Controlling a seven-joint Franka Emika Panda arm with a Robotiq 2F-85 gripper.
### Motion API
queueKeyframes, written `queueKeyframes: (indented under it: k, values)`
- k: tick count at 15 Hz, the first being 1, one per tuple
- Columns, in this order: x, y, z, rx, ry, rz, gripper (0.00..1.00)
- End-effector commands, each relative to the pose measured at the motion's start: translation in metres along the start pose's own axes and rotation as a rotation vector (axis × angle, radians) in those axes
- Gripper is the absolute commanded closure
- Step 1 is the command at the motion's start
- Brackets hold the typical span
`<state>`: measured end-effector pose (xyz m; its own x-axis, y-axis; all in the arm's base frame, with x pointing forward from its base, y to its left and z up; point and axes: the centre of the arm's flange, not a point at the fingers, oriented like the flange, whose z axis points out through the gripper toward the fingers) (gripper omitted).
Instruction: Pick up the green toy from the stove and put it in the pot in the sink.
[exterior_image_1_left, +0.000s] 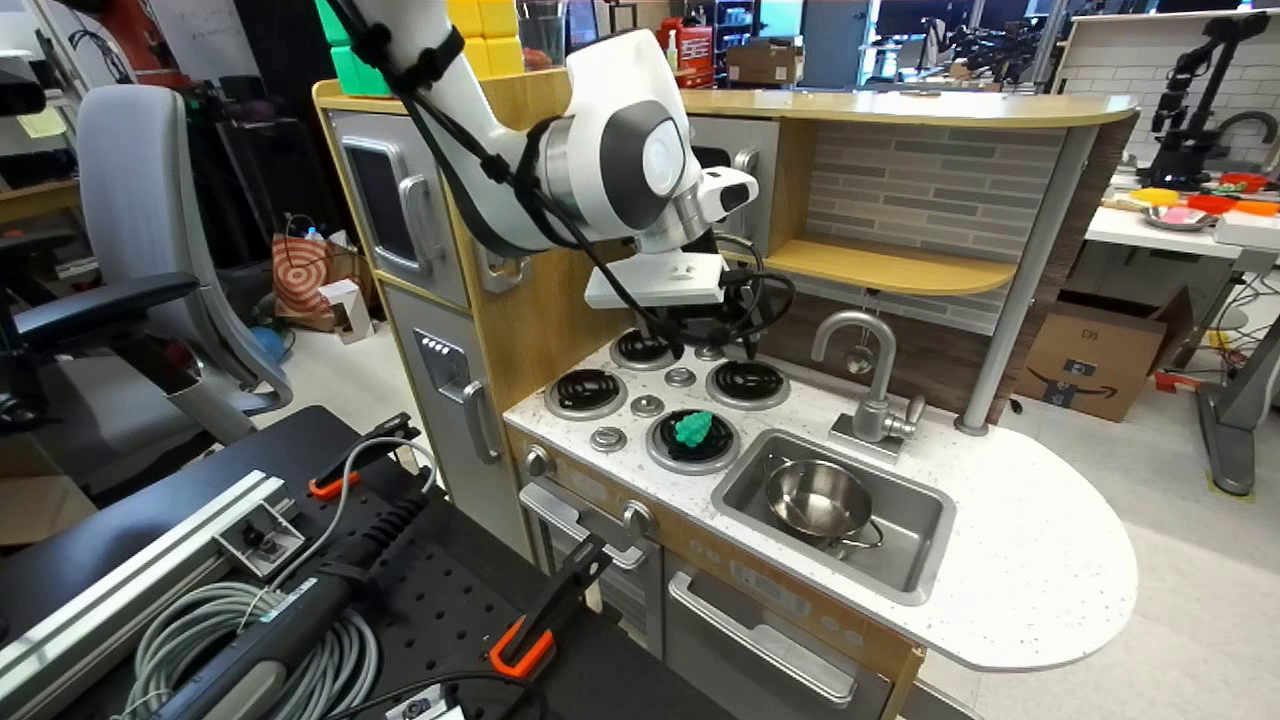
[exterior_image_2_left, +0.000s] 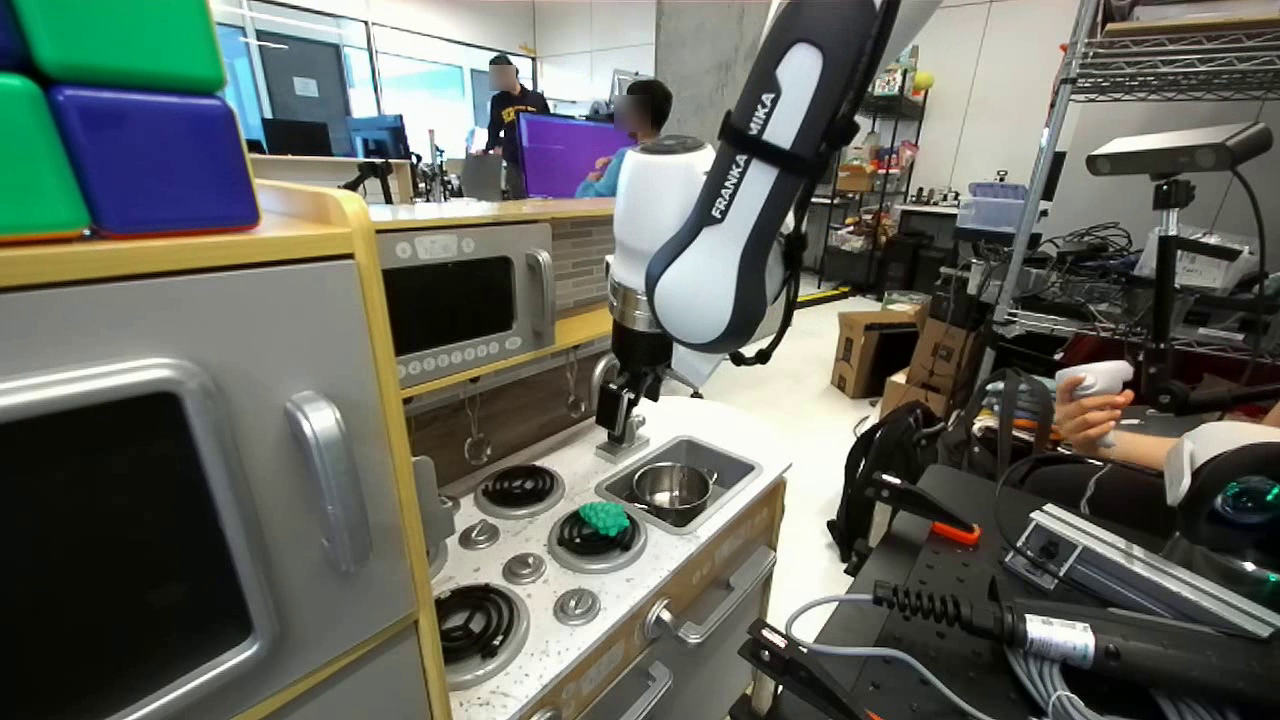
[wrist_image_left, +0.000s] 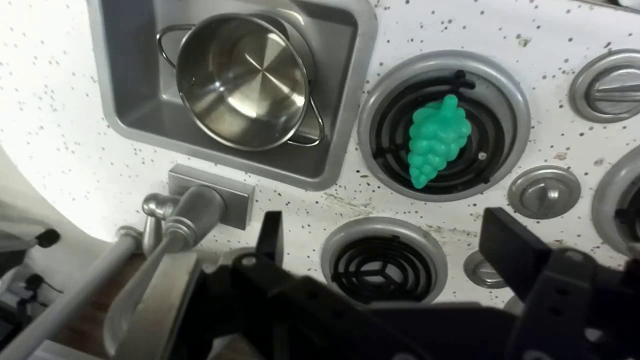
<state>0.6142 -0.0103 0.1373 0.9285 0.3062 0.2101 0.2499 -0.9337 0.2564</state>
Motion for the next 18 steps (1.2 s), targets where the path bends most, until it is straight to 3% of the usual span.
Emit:
queueKeyframes:
  k: [1, 5, 13, 18]
  values:
    - [0.008, -0.004, 0.006, -0.001, -0.011, -0.046, 0.0]
    - [0.022, -0.008, 0.017, -0.005, -0.022, -0.104, 0.0]
    - [0.018, -0.04, 0.057, 0.204, -0.052, 0.098, 0.0]
    - [0.016, -0.043, 0.067, 0.169, -0.032, 0.18, 0.0]
